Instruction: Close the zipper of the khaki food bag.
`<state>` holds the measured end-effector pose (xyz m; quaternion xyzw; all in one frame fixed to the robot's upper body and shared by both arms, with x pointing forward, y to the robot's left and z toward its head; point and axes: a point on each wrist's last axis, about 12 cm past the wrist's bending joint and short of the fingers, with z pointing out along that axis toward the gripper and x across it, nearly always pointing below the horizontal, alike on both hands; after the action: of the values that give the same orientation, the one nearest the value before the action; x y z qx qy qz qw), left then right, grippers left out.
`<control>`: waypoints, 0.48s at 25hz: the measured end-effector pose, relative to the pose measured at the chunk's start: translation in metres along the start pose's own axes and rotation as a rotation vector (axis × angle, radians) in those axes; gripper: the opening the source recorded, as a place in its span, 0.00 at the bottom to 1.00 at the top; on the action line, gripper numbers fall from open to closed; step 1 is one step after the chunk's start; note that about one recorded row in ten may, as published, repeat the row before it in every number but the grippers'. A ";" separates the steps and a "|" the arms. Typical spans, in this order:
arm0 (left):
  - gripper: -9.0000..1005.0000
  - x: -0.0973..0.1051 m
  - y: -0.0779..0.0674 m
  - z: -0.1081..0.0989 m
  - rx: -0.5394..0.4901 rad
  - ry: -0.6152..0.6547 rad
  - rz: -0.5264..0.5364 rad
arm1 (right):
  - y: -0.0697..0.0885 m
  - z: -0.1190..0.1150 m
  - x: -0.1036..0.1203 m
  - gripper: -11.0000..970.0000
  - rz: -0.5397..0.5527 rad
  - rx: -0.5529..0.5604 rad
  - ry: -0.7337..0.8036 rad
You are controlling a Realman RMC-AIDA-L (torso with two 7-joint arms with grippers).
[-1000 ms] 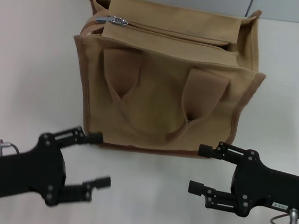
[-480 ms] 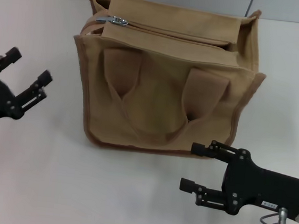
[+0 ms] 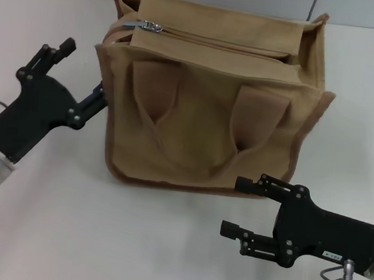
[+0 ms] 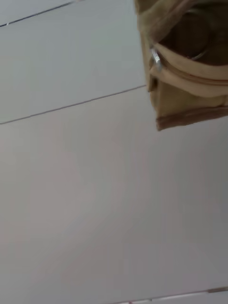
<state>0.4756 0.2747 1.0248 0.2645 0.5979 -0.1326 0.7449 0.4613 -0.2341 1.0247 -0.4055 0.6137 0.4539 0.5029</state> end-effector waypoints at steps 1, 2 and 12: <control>0.80 0.000 0.000 0.000 0.000 0.000 0.000 | 0.000 0.000 0.000 0.79 0.000 0.000 0.000; 0.80 -0.003 -0.003 0.008 -0.045 -0.035 -0.008 | 0.000 0.000 0.000 0.79 0.001 0.000 0.000; 0.80 -0.008 -0.001 0.023 -0.127 -0.077 -0.050 | -0.002 -0.002 -0.001 0.79 0.024 0.064 -0.053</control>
<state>0.4915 0.2604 1.0360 0.1964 0.5825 -0.1228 0.7791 0.4627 -0.2365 1.0260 -0.3696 0.6191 0.4506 0.5263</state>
